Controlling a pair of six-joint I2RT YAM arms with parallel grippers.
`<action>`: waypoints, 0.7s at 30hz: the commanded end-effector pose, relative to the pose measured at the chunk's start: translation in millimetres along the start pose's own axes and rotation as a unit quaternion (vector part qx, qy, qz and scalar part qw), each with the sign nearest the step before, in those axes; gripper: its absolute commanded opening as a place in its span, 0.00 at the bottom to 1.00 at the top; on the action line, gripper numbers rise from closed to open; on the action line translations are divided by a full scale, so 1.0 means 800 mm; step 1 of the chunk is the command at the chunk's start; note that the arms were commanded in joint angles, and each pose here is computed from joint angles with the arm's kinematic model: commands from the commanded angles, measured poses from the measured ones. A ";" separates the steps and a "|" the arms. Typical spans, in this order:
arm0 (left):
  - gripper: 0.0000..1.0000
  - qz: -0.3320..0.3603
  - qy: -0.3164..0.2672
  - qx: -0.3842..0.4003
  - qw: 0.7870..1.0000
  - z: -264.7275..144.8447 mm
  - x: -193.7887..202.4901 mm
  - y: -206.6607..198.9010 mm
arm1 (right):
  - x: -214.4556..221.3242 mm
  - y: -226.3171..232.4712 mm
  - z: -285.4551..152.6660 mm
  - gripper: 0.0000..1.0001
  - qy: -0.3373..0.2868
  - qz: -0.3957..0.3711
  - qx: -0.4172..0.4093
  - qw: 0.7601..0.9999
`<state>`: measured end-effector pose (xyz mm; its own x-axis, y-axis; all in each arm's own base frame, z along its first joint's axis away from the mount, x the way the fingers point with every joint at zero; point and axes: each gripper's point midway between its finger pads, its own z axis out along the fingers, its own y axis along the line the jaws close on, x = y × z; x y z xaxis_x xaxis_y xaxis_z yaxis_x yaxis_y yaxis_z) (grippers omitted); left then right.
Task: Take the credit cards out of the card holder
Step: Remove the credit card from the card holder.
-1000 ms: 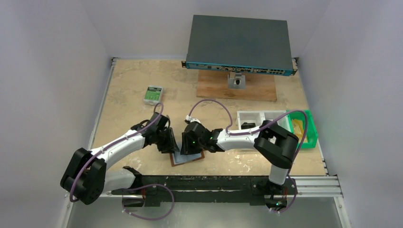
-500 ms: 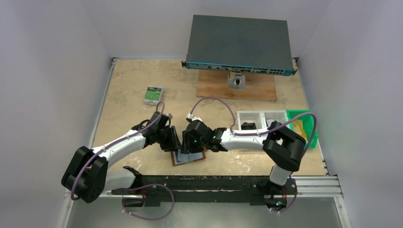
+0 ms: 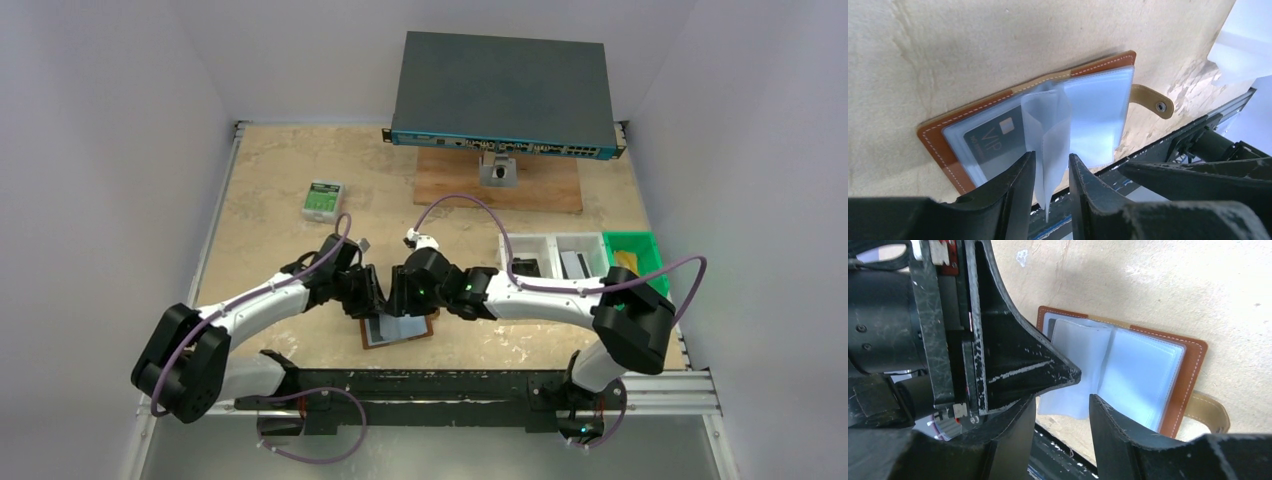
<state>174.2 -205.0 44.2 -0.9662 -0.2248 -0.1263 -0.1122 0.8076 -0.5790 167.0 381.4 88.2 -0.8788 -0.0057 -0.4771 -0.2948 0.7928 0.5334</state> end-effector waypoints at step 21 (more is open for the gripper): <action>0.30 0.043 0.023 0.028 0.998 0.011 -0.004 -0.072 | -0.026 -0.049 -0.048 0.31 -0.072 0.017 0.090 0.993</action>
<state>176.2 -245.0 60.9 -0.9837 -0.1331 -0.1207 -0.0347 0.7997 -0.5994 178.8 335.8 96.7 -0.8387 0.0606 -0.5413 -0.2117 0.8794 0.4264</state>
